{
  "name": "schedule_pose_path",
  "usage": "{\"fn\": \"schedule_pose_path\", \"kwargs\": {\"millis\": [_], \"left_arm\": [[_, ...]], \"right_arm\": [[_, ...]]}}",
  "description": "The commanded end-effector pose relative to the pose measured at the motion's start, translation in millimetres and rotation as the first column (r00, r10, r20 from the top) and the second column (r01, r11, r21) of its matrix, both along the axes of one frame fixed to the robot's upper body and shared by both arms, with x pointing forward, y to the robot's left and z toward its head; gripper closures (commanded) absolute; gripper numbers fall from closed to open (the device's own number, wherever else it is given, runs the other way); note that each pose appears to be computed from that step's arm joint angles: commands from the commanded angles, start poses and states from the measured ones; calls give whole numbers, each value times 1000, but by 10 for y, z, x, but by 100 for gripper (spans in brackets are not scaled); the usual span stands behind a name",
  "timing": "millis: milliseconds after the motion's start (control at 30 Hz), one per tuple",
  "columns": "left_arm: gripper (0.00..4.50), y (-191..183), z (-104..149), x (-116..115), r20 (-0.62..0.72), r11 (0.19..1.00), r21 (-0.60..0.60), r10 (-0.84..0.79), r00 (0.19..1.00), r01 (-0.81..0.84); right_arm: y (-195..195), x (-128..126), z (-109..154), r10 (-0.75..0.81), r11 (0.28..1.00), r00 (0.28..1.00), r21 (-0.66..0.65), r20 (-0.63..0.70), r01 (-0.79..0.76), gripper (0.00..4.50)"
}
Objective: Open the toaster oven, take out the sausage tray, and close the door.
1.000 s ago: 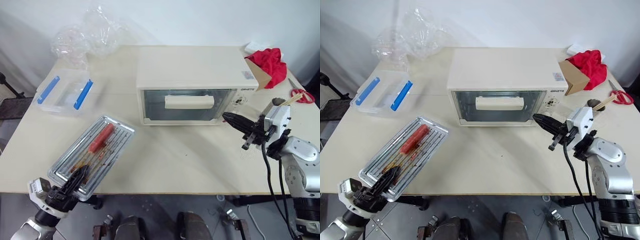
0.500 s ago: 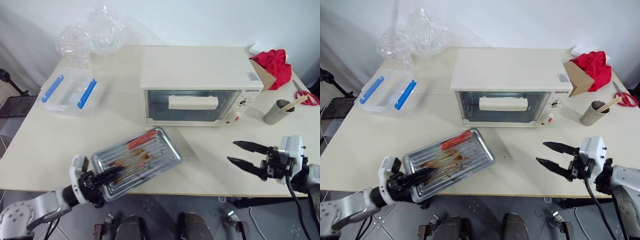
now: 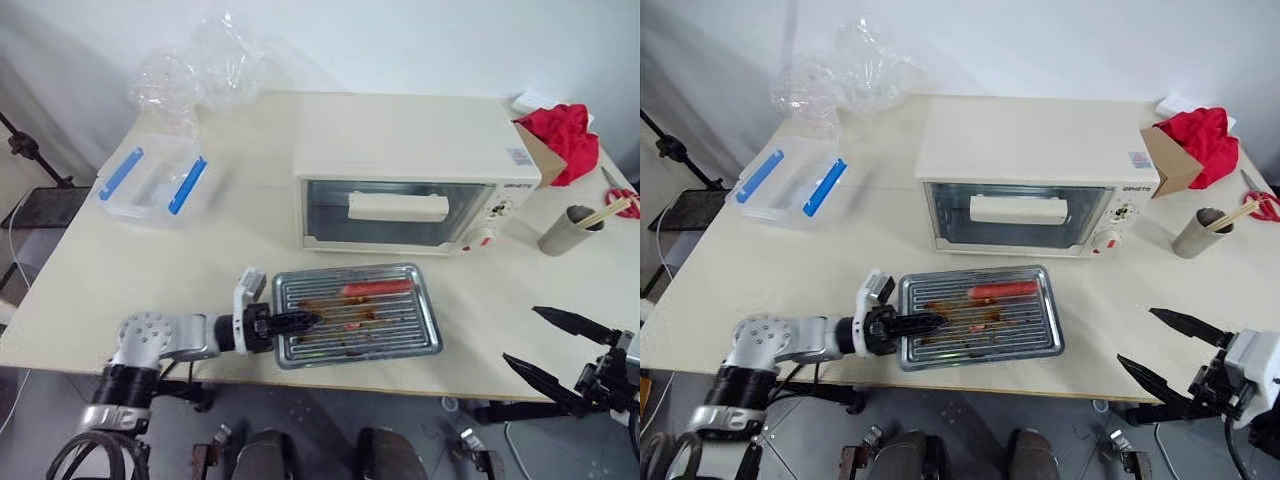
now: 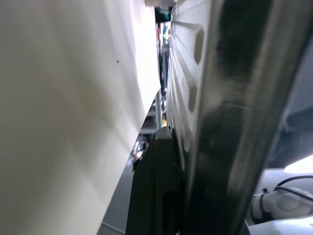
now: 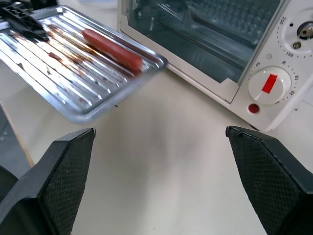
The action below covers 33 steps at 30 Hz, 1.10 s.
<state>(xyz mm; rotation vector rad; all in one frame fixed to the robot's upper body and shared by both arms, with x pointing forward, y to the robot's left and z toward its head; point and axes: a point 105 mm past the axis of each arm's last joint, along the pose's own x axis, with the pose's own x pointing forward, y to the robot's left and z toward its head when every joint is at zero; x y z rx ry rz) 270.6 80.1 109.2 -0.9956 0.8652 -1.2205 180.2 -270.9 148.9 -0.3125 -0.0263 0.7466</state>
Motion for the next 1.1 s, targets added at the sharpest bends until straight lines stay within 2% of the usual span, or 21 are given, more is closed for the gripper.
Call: {"fn": "schedule_pose_path", "kwargs": {"millis": [33,133,300,500,667,800,1000,1067,1100], "left_arm": [[450,-186,-138,95,-47,999,45,-10,999,12],[450,-364,-243,129,-57,992,116,-49,997,55],[450,-496,-297,64,-82,980,151,-115,990,127],[450,-576,-364,155,-104,973,203,-87,991,107],[339,-598,-400,143,-116,963,238,-103,988,129],[211,-608,-415,163,-111,962,246,-92,990,117],[56,-490,-322,175,-24,968,238,-79,997,82],[5,-388,-268,173,58,967,247,-73,996,56],[1,-320,-262,178,105,961,272,-67,992,37]], "right_arm": [[-75,-112,1,-20,1000,1000,-24,3,20,4],[-72,-169,-19,-23,999,1000,-27,-11,23,4],[-34,-195,-21,-21,1000,1000,-23,-14,20,4],[51,-199,16,-5,1000,1000,-13,-10,5,4],[111,-172,53,3,1000,1000,-4,-1,-3,0],[133,-156,66,6,1000,1000,0,4,-6,0],[138,-156,50,12,1000,1000,-2,-1,-12,0],[136,-154,37,18,1000,1000,-6,-7,-18,0],[134,-151,31,21,1000,1000,-8,-11,-21,0]]}}
